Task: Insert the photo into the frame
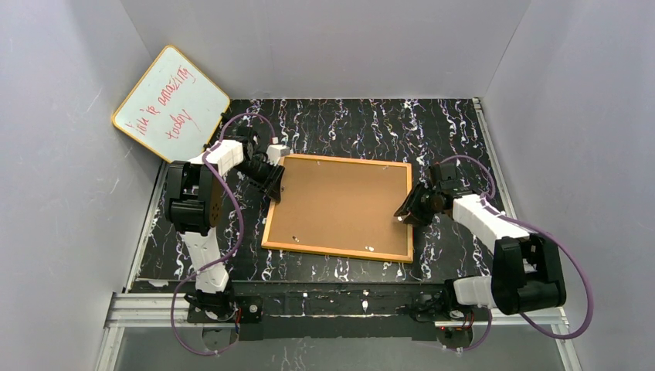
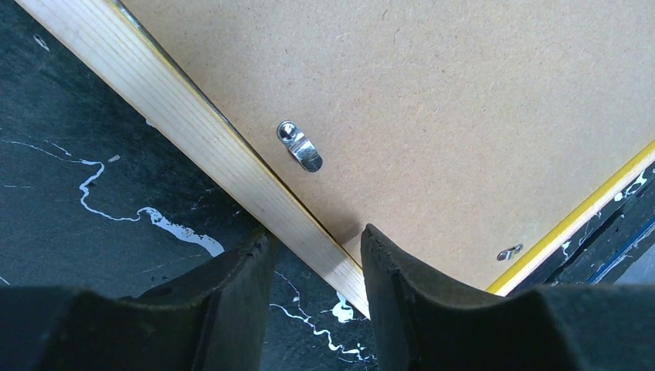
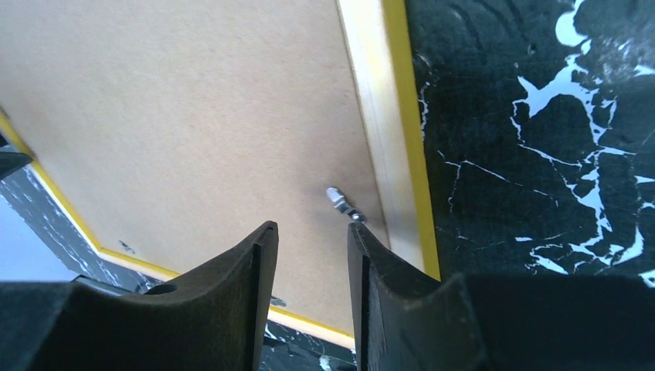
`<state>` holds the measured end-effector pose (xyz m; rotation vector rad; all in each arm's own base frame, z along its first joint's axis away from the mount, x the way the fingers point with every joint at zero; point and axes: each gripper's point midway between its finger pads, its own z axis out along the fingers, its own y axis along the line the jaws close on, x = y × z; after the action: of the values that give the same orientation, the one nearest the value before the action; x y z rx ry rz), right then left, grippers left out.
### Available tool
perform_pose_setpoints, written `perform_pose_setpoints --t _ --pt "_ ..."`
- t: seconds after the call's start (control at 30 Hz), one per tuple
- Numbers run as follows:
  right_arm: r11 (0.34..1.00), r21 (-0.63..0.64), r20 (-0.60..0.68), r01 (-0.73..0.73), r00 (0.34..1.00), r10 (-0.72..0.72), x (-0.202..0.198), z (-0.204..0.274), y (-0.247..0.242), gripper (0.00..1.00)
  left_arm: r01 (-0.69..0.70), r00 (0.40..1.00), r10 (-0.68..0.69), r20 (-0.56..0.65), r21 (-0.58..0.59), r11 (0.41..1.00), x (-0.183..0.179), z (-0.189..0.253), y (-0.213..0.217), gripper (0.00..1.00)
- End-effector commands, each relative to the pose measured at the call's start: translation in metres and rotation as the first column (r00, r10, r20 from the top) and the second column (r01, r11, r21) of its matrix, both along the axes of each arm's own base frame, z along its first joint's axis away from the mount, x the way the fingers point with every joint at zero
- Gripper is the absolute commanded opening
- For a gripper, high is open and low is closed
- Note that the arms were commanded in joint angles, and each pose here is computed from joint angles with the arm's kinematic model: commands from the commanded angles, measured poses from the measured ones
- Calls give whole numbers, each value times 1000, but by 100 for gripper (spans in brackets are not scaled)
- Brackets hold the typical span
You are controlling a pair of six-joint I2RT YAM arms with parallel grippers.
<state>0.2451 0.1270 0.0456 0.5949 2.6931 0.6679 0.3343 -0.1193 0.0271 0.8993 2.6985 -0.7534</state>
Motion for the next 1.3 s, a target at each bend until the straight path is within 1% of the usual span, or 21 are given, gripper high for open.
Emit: perform_pose_setpoints --t 0.0,0.13,0.3,0.37,0.47,0.57,0.63,0.73,0.8,0.87,0.97,1.03,1.07,1.1,1.2,1.27 --pt "999 -40 130 -1 991 6 24 46 -4 48 13 998 -10 -68 38 999 -14 -8 11 44" --pt "1000 -27 181 8 983 -3 47 62 1 49 15 997 -12 -80 36 999 -17 -7 12 43" --pt "1000 -11 244 18 970 -15 101 72 11 51 12 999 -10 -52 42 999 -9 4 15 43" --pt "1000 -10 251 22 968 -19 126 69 17 51 7 1000 -6 -12 62 998 2 13 20 45" --pt "999 -33 226 31 974 -23 158 51 21 49 -6 997 -1 80 81 997 26 36 25 50" --pt "997 -45 220 54 975 -43 182 35 22 47 -9 985 0 172 55 998 52 67 17 56" --pt "996 -67 205 67 977 -52 191 22 20 46 11 981 -18 195 34 999 59 79 1 57" --pt "993 -81 197 91 978 -73 196 9 17 43 96 972 -102 212 37 995 56 78 -36 58" --pt "991 -75 201 109 975 -92 199 3 15 42 140 960 -145 240 41 989 58 69 -63 60" --pt "990 -67 192 122 976 -107 200 -2 16 42 186 943 -193 272 52 981 67 61 -90 65" --pt "989 -30 187 146 973 -138 201 -6 19 42 245 918 -257 303 77 966 85 46 -128 70" --pt "989 -7 180 148 973 -145 202 -7 23 42 256 908 -269 321 83 963 101 37 -150 74" --pt "988 1 173 152 974 -149 201 -9 24 42 265 901 -279 332 88 960 107 34 -160 78" --pt "988 11 168 152 974 -151 201 -10 25 42 282 891 -298 344 97 955 111 29 -171 80" --pt "987 27 165 161 973 -163 198 -10 26 42 318 851 -351 390 149 936 121 18 -196 83" --pt "985 35 158 169 972 -173 193 -10 26 42 335 839 -372 396 161 928 122 12 -207 85"
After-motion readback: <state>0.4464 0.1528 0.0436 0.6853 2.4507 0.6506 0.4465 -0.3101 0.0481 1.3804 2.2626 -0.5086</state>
